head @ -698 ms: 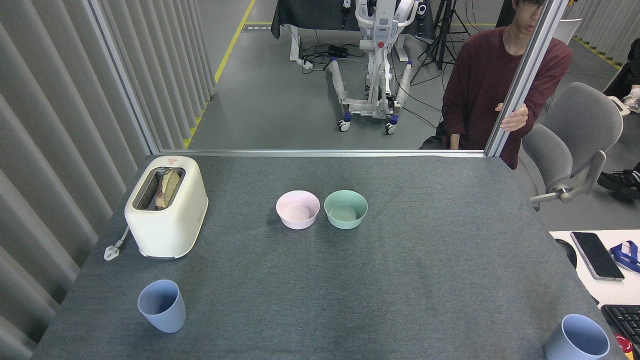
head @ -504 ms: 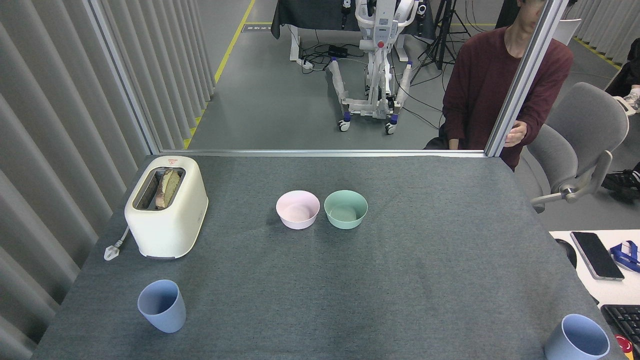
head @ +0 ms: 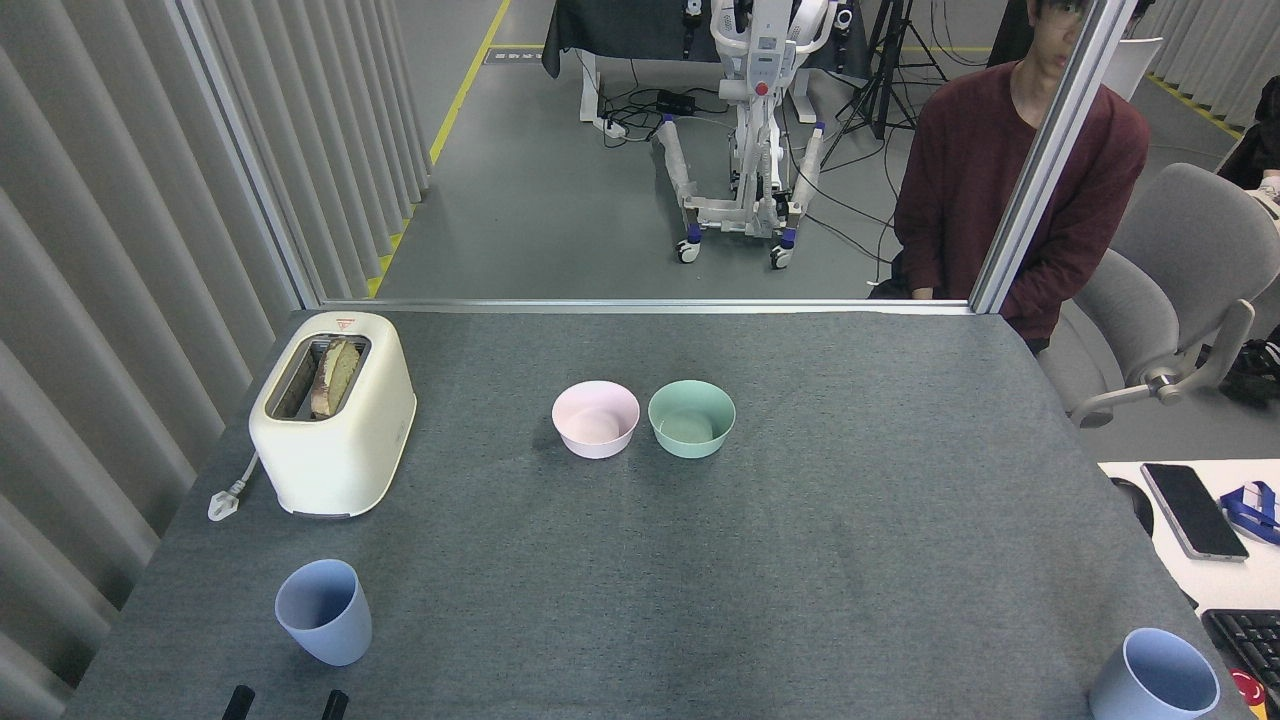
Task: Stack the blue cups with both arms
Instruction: 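Reach the left gripper forward toward the blue cup nearest it, then grasp the blue cup with the left gripper and lift it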
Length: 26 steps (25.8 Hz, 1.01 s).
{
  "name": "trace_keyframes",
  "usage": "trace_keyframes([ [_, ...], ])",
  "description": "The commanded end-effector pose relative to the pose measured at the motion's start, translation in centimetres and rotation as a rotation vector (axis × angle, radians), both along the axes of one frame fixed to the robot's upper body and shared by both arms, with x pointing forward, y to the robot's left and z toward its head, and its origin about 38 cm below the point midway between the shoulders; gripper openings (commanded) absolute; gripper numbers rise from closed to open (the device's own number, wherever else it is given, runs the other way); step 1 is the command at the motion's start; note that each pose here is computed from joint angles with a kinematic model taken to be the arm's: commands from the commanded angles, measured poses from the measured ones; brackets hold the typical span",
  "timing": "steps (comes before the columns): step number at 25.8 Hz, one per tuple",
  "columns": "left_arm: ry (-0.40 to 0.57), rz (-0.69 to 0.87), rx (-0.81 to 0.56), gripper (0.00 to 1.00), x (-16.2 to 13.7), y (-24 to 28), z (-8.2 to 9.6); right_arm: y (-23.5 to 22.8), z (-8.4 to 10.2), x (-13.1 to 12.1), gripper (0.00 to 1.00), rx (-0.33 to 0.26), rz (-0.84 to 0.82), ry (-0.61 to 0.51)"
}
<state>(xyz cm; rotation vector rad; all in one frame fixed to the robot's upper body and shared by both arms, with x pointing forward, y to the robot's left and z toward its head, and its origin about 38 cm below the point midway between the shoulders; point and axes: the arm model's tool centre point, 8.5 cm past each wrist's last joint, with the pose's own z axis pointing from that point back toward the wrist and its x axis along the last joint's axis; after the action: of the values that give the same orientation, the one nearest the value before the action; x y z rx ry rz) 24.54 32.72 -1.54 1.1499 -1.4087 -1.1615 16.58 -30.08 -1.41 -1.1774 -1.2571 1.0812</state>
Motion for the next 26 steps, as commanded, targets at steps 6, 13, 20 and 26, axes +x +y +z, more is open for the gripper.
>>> trace_keyframes([
  [6, 0.028, 0.024, 0.004, 1.00, 3.7, -0.2, -1.6, -0.4, 0.4, 0.1, 1.00, -0.008, -0.005, -0.011],
  [13, 0.029, 0.069, 0.026, 1.00, 5.6, 0.8, -1.7, -0.3, 0.4, 0.1, 1.00, -0.006, -0.005, -0.012],
  [20, 0.016, 0.068, 0.021, 1.00, 6.4, 0.5, -1.4, -0.3, 0.3, 0.0, 1.00, -0.005, -0.005, -0.009],
  [26, 0.010, 0.045, 0.021, 1.00, 8.8, -0.3, -1.1, -0.3, 0.3, 0.0, 1.00, -0.005, -0.005, -0.009],
])
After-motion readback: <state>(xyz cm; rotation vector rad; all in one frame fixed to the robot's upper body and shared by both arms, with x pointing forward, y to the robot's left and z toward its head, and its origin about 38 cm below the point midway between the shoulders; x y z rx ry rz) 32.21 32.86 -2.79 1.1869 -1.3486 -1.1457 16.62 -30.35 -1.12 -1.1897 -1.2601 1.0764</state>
